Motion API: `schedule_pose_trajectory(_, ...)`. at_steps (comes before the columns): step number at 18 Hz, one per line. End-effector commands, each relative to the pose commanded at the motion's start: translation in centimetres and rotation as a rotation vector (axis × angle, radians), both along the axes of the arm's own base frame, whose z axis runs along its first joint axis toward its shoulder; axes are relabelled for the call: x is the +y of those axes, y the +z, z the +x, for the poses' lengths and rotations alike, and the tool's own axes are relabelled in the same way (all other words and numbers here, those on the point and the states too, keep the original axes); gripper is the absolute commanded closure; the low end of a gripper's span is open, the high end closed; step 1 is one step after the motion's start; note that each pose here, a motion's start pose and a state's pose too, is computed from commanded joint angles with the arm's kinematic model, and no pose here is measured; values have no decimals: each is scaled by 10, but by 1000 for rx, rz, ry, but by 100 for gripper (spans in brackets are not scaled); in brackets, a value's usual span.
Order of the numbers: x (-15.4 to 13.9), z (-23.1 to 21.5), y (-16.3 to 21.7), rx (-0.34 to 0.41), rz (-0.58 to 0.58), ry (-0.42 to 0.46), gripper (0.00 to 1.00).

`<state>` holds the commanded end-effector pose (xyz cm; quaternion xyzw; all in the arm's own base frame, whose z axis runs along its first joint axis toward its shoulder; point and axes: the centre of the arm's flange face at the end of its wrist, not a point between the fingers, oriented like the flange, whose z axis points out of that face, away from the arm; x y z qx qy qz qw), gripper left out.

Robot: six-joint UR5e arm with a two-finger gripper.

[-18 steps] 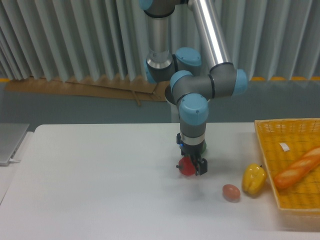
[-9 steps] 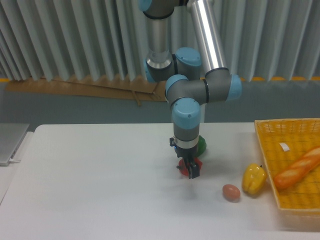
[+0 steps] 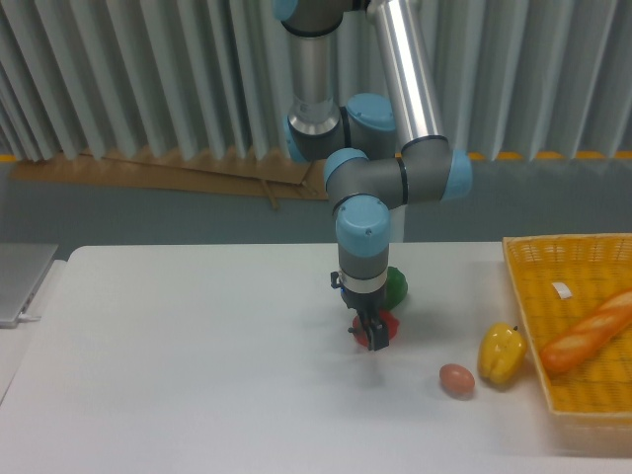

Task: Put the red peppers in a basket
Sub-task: 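Adjust the grip on the red pepper and begin lifting it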

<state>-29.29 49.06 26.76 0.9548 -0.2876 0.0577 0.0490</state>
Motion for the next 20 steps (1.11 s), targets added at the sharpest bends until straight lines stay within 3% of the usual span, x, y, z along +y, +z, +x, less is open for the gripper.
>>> schedule_pose_trajectory(7,-4,-1,-2,0,-9,-12,0)
schedule_pose_trajectory(10,-6,1,-6,-9,-14,-35,30)
schedule_pose_trajectory(14,-6,5,-7,-9,-14,-31,52)
schedule_pose_trajectory(20,-4,1,-2,-3,-5,-31,56)
